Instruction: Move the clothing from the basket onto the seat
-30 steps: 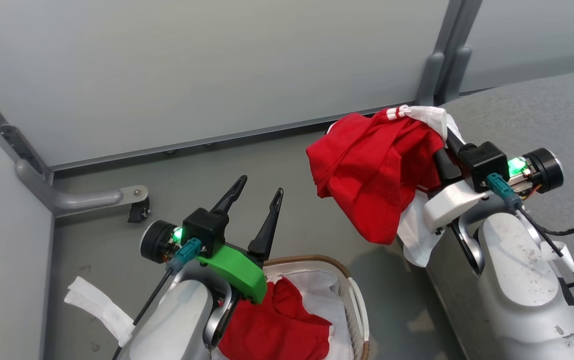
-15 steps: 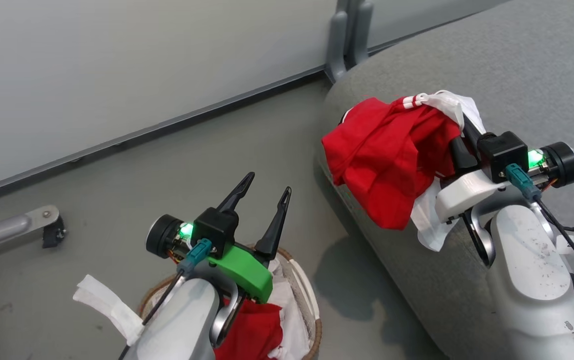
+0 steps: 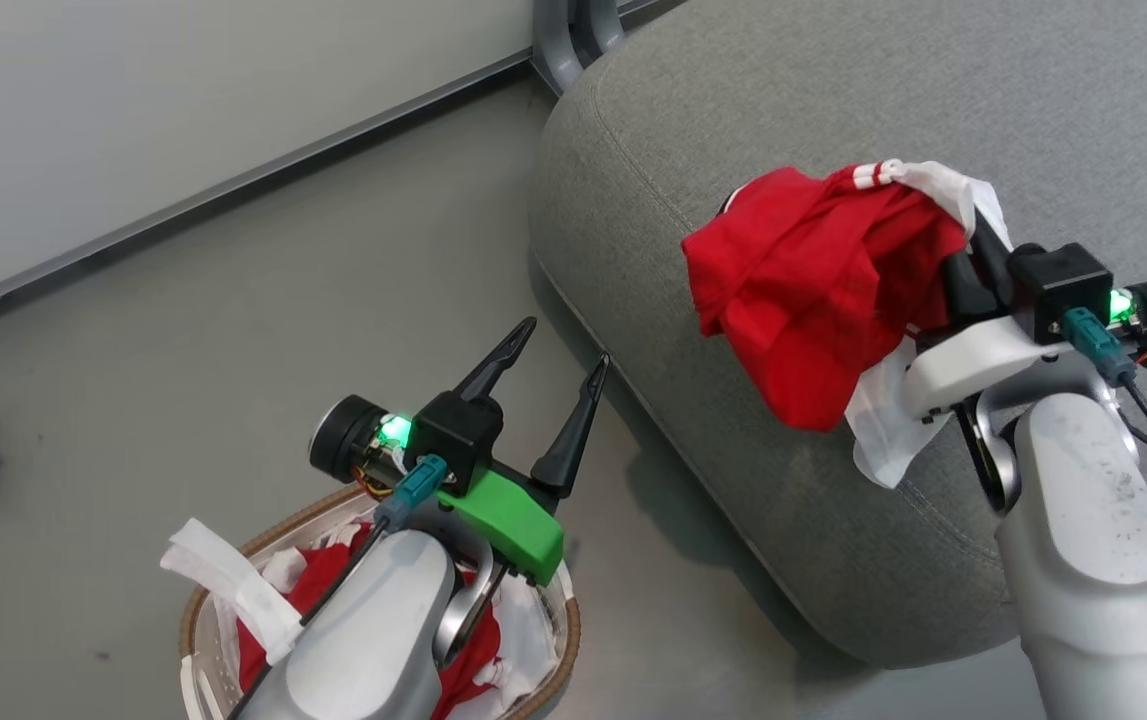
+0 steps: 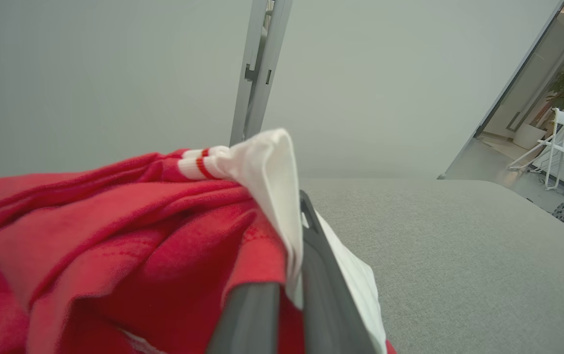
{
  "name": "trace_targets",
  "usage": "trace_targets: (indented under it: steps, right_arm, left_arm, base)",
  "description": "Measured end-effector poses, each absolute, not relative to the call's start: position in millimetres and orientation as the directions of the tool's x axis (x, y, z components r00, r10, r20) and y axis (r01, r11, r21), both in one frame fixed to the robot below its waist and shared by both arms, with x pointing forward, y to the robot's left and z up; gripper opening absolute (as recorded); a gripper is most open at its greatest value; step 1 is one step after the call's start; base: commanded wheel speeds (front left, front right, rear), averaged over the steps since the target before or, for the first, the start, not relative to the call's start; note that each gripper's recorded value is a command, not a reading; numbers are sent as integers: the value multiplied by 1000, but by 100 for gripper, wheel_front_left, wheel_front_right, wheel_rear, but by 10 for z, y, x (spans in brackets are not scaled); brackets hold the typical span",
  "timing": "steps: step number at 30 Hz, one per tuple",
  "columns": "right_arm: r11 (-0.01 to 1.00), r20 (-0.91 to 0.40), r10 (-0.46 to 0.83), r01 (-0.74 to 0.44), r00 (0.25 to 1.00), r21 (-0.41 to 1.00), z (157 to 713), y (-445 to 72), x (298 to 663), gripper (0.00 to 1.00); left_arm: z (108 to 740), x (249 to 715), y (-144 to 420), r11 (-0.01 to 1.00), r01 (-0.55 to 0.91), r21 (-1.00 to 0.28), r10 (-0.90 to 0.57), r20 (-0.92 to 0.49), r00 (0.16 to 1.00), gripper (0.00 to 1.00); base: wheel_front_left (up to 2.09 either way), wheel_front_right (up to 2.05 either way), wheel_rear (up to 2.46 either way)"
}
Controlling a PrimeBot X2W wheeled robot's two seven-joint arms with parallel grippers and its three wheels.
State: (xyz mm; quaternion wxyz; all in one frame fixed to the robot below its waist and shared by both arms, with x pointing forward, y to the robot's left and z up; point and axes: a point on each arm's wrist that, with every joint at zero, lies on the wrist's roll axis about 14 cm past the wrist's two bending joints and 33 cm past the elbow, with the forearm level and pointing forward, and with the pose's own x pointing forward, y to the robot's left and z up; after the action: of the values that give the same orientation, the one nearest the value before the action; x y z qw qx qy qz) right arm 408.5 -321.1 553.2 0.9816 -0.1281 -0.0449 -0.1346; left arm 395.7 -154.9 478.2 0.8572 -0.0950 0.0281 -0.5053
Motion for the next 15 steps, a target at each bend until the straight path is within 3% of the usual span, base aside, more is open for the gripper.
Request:
trace_targets:
  steps: [15]
  right_arm:
    - [822, 287, -330, 424, 899, -381, 6243, -3887, 4939, 0]
  left_arm:
    - [4537, 4401, -1399, 491, 849, -195, -856, 70, 511, 100]
  base:
    - [0, 0, 0]
